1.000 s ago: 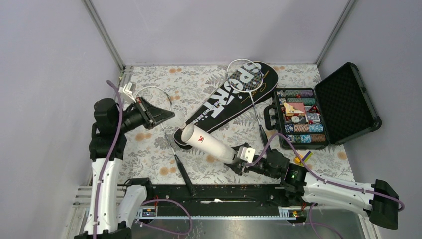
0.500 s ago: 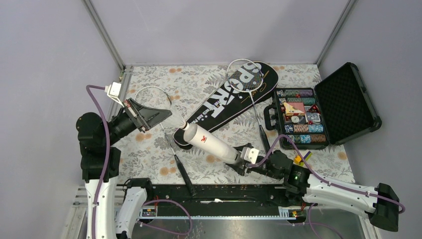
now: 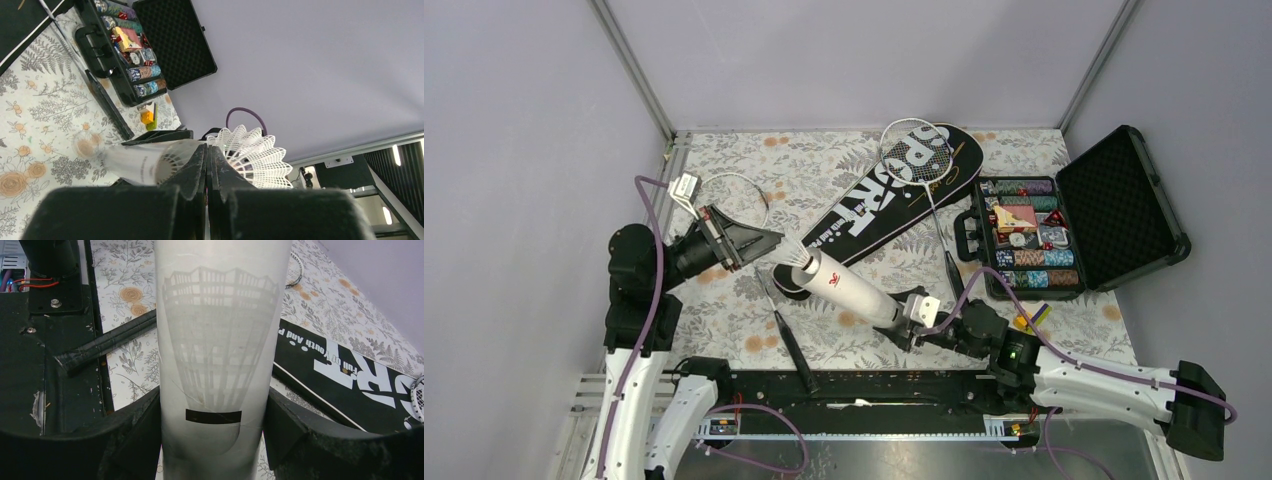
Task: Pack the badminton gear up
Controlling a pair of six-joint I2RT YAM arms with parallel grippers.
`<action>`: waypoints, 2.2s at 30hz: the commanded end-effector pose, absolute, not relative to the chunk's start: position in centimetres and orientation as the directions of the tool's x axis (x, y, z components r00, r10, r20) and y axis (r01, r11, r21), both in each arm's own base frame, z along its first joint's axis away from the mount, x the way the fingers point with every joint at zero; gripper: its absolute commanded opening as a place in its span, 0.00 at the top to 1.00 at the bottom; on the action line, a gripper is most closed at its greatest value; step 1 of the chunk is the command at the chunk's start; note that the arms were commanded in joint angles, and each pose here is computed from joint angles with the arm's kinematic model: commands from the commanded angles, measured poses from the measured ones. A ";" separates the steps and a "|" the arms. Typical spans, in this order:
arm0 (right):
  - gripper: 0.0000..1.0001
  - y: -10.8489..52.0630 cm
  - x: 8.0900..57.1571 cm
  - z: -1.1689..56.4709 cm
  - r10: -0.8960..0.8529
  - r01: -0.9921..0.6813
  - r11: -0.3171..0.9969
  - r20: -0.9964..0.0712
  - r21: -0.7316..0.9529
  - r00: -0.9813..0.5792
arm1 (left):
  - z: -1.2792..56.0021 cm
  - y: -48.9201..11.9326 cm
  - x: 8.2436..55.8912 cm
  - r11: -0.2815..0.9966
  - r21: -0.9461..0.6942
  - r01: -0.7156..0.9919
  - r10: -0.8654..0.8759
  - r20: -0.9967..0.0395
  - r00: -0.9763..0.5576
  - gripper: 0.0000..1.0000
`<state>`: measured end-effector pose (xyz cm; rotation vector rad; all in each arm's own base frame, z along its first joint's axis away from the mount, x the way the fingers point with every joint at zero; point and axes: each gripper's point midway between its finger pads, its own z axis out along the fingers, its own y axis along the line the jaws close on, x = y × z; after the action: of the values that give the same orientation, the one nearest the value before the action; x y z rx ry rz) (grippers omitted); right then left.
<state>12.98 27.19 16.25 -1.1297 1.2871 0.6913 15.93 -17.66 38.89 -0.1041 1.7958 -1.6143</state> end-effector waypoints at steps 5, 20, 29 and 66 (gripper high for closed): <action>0.61 28.6 13.3 22.9 0.013 -0.890 0.383 -0.962 -0.248 0.273 | 36.6 -17.5 17.0 0.345 -0.862 0.373 -0.490 -0.504 -0.712 1.00; 0.61 27.4 12.6 21.4 -0.009 -0.902 0.377 -0.974 -0.212 0.225 | 35.1 -17.8 17.1 0.370 -0.864 0.342 -0.463 -0.490 -0.739 1.00; 0.61 28.3 12.8 22.0 0.007 -0.906 0.368 -0.973 -0.210 0.229 | 34.5 -18.9 16.0 0.376 -0.852 0.365 -0.401 -0.505 -0.764 0.86; 0.61 26.5 11.0 24.0 0.079 -0.910 0.335 -0.955 -0.244 0.285 | 36.8 -18.1 13.2 0.459 -0.742 0.488 -0.240 -0.633 -0.736 0.27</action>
<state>11.52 26.29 19.73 -1.0575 1.1920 0.7866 12.46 -17.93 36.61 0.1542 2.0283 -1.3531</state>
